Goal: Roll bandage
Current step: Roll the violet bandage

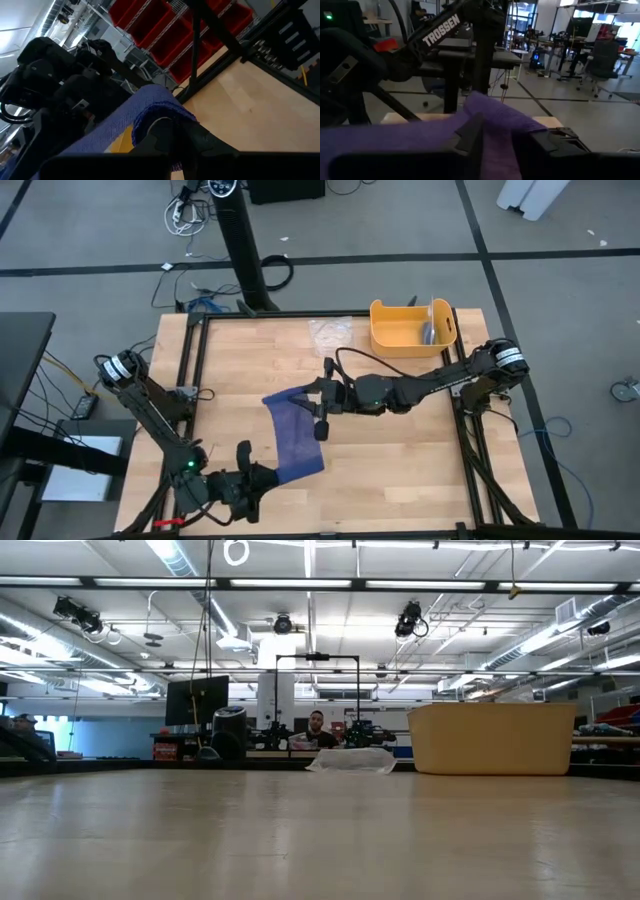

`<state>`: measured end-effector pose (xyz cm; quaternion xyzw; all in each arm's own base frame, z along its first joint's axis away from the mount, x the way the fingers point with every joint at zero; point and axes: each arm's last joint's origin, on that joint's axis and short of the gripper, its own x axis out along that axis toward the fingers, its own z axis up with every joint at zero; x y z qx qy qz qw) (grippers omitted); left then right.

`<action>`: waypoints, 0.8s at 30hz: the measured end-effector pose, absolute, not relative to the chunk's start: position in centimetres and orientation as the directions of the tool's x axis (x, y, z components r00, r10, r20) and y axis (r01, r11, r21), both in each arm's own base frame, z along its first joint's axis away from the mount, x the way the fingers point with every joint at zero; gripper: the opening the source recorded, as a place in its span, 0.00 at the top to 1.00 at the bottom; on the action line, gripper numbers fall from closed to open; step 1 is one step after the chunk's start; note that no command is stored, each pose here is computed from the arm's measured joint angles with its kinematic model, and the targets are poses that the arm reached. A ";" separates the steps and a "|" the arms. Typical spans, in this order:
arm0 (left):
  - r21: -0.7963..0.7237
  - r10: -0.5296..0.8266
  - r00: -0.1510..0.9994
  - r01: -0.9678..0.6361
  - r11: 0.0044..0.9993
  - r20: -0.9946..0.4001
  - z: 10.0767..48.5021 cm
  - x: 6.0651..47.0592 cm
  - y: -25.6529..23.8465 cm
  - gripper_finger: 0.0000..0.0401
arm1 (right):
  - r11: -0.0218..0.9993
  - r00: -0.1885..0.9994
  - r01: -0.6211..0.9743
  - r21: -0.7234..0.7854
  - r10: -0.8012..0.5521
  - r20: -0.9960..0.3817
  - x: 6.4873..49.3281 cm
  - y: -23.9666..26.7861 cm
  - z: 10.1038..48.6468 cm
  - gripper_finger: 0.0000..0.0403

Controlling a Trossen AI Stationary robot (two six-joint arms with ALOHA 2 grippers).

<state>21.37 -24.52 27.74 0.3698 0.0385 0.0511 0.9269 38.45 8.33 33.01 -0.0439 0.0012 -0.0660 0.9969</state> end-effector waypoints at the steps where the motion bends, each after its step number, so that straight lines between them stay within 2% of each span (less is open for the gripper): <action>1: 0.689 0.123 0.992 -0.066 0.722 -0.033 27.8 21.4 -24.5 0.95 | 0.987 0.991 0.132 -0.087 -0.132 0.006 38.4 8.3 33.0 0.72; 5: 0.691 0.122 0.992 -0.065 0.720 -0.034 27.8 21.3 -24.5 0.95 | 0.988 0.992 0.125 -0.089 -0.125 0.006 38.4 8.6 33.0 0.61; 12: 0.685 0.122 0.992 -0.069 0.725 -0.030 27.8 21.3 -24.6 0.95 | 0.993 0.993 0.121 -0.002 -0.121 0.006 38.3 8.8 33.0 0.46; 14: 0.677 0.121 0.992 -0.073 0.732 -0.024 27.9 21.3 -24.6 0.95 | 0.993 0.993 0.118 -0.022 -0.118 0.002 38.3 8.9 33.1 0.44; 18: 0.655 0.111 0.994 -0.077 0.752 -0.011 28.1 21.0 -24.8 0.95 | 0.985 0.994 0.076 -0.153 -0.086 -0.064 36.4 9.8 34.2 0.43; 22: 0.622 0.102 0.995 -0.081 0.779 0.001 28.3 20.8 -25.0 0.95 | 0.975 0.979 0.017 -0.222 -0.061 -0.197 32.6 11.3 35.5 0.44; 24: 0.608 0.101 0.995 -0.088 0.789 0.012 28.5 20.8 -25.0 0.95 | 0.968 0.964 0.009 -0.249 -0.075 -0.257 31.1 11.9 34.7 0.45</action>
